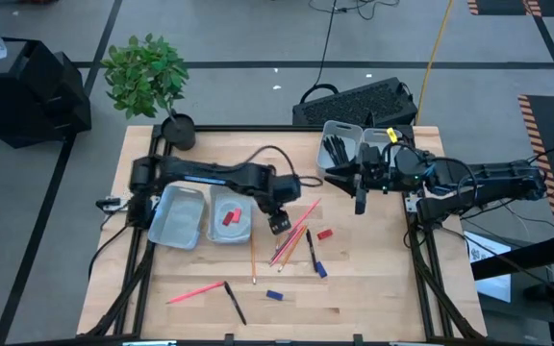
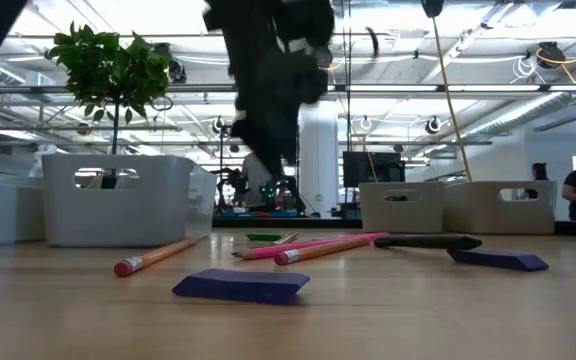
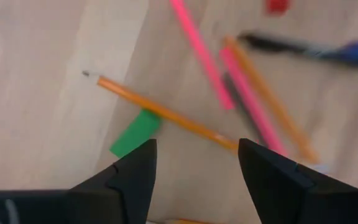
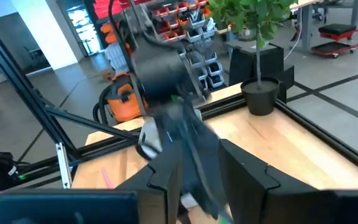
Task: Sort crayons/erasers/pens/pencils in bins
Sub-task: Put the green eraser into the bottom right gray bin
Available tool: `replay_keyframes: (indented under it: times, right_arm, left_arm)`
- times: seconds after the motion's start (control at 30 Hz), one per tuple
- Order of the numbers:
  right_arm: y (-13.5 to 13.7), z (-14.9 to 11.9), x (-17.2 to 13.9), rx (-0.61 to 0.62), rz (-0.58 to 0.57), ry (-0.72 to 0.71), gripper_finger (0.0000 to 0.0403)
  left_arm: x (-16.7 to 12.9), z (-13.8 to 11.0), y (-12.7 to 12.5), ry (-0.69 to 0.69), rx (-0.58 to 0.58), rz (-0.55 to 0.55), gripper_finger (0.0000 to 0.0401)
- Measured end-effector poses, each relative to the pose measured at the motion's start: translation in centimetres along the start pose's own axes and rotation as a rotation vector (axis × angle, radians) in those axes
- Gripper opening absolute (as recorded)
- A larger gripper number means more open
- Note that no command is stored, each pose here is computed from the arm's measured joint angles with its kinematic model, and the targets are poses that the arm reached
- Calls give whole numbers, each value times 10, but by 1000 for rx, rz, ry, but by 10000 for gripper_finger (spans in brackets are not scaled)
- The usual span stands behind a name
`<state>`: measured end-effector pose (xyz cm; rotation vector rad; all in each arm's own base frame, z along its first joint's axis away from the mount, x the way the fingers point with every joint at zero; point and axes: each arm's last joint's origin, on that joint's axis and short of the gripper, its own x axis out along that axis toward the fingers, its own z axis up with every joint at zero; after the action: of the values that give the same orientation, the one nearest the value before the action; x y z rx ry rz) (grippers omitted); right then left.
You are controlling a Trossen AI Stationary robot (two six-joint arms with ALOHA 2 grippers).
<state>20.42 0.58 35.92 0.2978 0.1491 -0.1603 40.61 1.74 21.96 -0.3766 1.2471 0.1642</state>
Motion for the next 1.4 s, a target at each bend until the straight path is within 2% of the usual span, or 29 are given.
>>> replay_keyframes:
  times: [0.13, 0.27, 0.43, 0.53, 0.63, 0.87, 1.03, 1.2, 1.3, 1.4]
  right_arm:
    - [0, 0, 0, 6, -2, 3, 100]
    - [0, 0, 0, 7, -3, 4, 100]
    - [0, 0, 0, 30, -3, 4, 100]
    - [0, 0, 0, 34, -4, 4, 100]
    - [-1, 0, 0, 54, -21, -3, 100]
    - [-1, 0, 0, 57, -25, -7, 100]
    - [-1, 0, 0, 58, -23, -10, 100]
    - [-1, 0, 0, 61, -22, -9, 100]
    - [-1, 0, 0, 55, -21, -8, 100]
    - [-1, 0, 0, 48, -20, -5, 100]
  left_arm:
    - [32, 0, 13, 93, 51, 34, 214]
    - [38, 2, 21, 98, 133, 89, 200]
    - [37, 1, 27, 130, 299, 127, 192]
    - [41, 0, 26, 137, 442, 200, 191]
    - [48, -1, 21, 152, 550, 204, 191]
    - [67, -5, 19, 206, 594, 166, 191]
    - [74, -2, 24, 204, 574, 69, 191]
    - [76, -1, 28, 203, 573, 36, 190]
    - [76, -1, 28, 205, 598, 37, 177]
    - [77, -1, 28, 204, 584, 38, 147]
